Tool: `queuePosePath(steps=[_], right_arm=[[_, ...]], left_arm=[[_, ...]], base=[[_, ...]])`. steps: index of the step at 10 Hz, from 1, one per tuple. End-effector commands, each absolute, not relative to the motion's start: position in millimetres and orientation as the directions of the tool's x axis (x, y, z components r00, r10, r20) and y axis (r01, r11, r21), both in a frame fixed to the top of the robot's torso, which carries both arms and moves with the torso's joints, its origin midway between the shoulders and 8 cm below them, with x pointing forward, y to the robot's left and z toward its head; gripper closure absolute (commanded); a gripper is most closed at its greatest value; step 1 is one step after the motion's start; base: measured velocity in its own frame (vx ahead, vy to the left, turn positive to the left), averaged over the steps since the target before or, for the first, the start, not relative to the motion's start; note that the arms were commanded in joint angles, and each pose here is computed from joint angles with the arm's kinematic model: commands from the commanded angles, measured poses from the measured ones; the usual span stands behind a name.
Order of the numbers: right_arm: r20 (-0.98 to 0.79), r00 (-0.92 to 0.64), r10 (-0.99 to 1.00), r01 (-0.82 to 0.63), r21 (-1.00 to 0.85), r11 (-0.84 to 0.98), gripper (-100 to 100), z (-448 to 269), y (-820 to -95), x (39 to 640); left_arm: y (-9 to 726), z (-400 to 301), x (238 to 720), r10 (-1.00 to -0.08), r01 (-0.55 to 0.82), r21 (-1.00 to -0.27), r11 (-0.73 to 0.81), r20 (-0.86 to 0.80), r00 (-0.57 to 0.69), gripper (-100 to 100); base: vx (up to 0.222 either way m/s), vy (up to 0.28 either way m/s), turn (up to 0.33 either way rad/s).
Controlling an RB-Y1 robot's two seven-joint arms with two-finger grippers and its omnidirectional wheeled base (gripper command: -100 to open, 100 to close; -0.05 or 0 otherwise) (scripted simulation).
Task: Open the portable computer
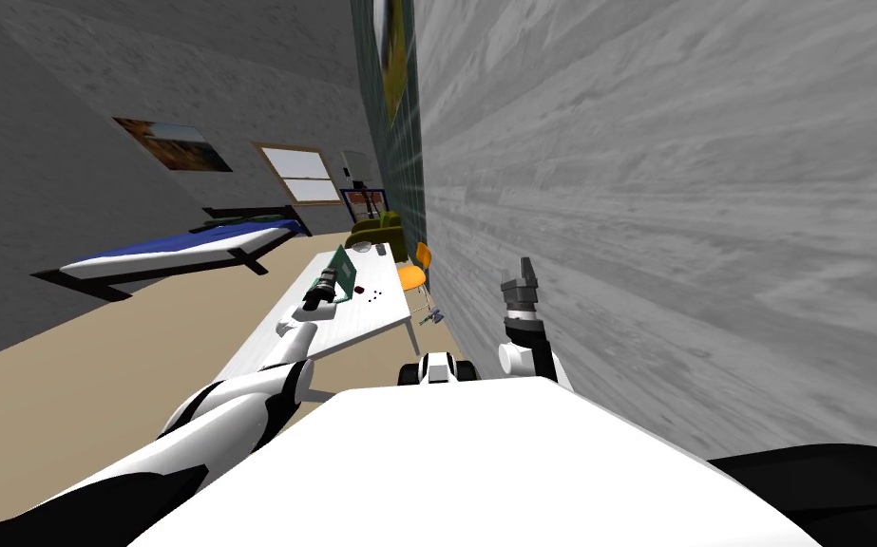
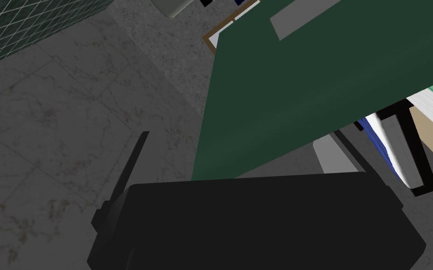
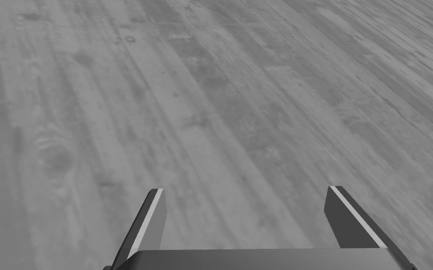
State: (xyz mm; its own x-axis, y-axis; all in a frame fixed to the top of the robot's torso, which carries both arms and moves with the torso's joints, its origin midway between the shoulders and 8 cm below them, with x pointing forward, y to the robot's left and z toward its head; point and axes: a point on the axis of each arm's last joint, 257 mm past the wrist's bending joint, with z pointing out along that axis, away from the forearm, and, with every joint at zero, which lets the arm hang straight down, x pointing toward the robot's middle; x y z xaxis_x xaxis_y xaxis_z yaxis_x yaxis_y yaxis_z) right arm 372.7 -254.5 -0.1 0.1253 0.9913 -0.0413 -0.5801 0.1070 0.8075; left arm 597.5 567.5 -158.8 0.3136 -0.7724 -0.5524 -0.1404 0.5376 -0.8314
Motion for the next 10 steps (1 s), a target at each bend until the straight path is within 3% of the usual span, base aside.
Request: queuePosePath(steps=[1, 2, 3, 10], right_arm=[[-0.041, 0.124, 0.991, -0.580, 0.808, 0.106, 0, -0.2, -254.0, 372.8], [-0.040, 0.122, 0.992, -0.581, 0.807, 0.104, 0, 0.0, -253.3, 373.0], [-0.040, 0.120, 0.992, -0.581, 0.807, 0.103, 0, 0.1, -252.6, 373.2], [-0.035, 0.107, 0.994, -0.584, 0.807, 0.091, 0, 0.6, -247.5, 374.4]], left_arm=[[577.7, -150.9, 604.6, -0.768, -0.134, -0.832, 0.538, -0.549, 0.329, -100], [585.2, -173.4, 598.3, -0.771, -0.178, -0.835, 0.520, -0.549, 0.321, -100], [587.1, -142.2, 609.9, -0.763, -0.131, -0.833, 0.537, -0.546, 0.347, -100], [606.2, -163.2, 604.5, -0.763, -0.188, -0.840, 0.509, -0.541, 0.354, -100]], base=[[-0.034, -0.012, -0.059], [-0.034, -0.011, -0.030], [-0.055, -0.027, -0.048], [-0.021, -0.008, -0.019]])
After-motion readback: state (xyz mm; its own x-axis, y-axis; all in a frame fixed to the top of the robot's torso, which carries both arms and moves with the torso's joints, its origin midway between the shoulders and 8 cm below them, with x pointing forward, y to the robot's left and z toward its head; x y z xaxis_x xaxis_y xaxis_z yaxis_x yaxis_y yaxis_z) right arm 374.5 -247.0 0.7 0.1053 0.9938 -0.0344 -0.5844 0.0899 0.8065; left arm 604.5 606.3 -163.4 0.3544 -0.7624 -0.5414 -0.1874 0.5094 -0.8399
